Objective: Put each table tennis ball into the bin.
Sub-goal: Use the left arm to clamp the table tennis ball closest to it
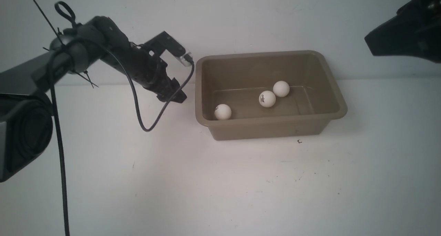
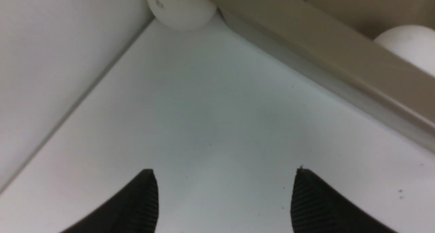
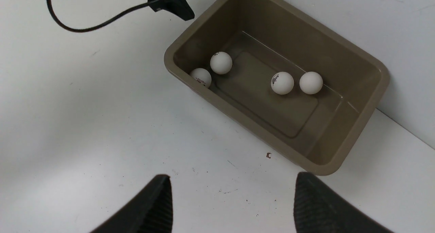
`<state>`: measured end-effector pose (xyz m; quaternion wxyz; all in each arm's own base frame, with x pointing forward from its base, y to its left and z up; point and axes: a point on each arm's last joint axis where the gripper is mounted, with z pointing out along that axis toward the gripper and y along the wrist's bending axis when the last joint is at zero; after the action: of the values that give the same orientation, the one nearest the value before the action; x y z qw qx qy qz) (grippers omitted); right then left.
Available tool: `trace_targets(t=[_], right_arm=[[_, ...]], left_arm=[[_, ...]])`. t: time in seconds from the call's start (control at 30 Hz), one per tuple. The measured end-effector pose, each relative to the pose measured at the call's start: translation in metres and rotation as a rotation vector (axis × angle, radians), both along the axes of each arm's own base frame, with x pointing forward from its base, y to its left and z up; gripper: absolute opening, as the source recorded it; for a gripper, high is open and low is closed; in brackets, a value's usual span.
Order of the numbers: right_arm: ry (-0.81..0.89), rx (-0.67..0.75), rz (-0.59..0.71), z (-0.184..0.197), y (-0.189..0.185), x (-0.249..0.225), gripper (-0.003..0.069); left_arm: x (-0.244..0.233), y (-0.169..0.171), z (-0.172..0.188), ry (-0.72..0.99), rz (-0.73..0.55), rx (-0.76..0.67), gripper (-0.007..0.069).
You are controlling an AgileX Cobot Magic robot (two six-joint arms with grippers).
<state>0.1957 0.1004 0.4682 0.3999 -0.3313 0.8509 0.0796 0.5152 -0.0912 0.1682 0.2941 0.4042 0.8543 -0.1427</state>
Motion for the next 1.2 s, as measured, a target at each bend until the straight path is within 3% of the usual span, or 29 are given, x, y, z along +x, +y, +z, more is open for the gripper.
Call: trace_targets(t=[0.83,1.2], right_arm=[[0.000,0.000,0.000,0.000,0.000,0.000,0.0440],[0.000,0.000,0.000,0.000,0.000,0.000,0.0440]], left_arm=[[-0.003,-0.053,-0.007,-0.073,-0.096,-0.073,0.0468],[0.009,-0.038,-0.008,-0.228,-0.102,0.109,0.0468]])
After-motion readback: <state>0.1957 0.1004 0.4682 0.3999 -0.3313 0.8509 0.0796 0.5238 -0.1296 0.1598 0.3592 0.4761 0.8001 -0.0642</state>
